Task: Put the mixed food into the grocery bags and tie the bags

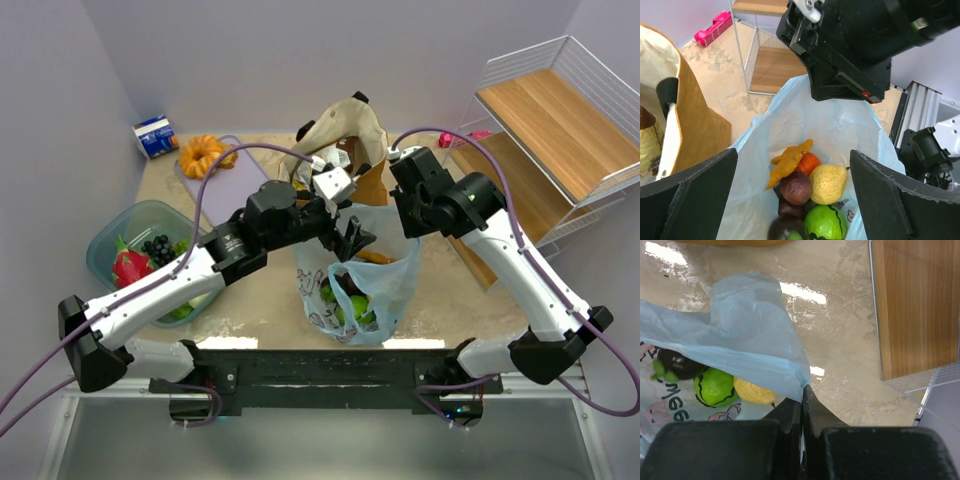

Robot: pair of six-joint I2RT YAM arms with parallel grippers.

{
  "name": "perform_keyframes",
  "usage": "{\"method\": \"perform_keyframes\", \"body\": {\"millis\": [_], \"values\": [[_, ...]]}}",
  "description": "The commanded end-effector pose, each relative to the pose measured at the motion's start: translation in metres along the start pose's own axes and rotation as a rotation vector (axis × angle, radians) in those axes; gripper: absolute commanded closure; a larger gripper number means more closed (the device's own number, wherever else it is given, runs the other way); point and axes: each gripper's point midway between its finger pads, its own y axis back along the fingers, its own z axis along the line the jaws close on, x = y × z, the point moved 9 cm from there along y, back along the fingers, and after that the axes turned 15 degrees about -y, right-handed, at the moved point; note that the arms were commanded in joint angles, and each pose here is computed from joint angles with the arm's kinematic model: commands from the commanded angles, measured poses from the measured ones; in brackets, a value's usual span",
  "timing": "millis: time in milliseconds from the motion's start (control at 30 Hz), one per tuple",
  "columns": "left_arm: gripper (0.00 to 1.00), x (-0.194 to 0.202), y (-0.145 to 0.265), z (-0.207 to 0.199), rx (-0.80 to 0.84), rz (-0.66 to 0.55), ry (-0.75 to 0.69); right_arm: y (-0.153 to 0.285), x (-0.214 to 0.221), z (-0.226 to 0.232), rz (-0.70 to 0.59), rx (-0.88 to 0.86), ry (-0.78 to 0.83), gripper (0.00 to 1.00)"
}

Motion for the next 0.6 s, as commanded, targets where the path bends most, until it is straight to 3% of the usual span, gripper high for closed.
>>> {"method": "perform_keyframes", "body": {"millis": [0, 167, 300, 400, 567], "values": [[0.0, -0.048, 0.044, 0.029, -0.045, -0.18, -0.041, 0.011, -0.004, -0.003, -0.051, -0.018, -0.022, 1.0], [0.0, -0.045, 0.098, 0.066, -0.15, -0.189, -0.031, 0.012, -0.007, -0.003, -0.057, -0.015, -0.017, 1.0], [0.0, -0.009, 0.102, 0.053, -0.066, -0.021, 0.001, 0.011, -0.01, 0.0, -0.06, -0.021, -0.014, 1.0], [0.0, 0.016, 0.101, 0.035, 0.073, 0.004, 0.05, 0.008, -0.012, 0.003, -0.06, -0.03, -0.012, 1.0], [0.0, 0.026, 0.105, 0.014, 0.238, -0.068, 0.094, 0.005, -0.016, 0.007, -0.063, -0.042, -0.011, 1.0]]}}
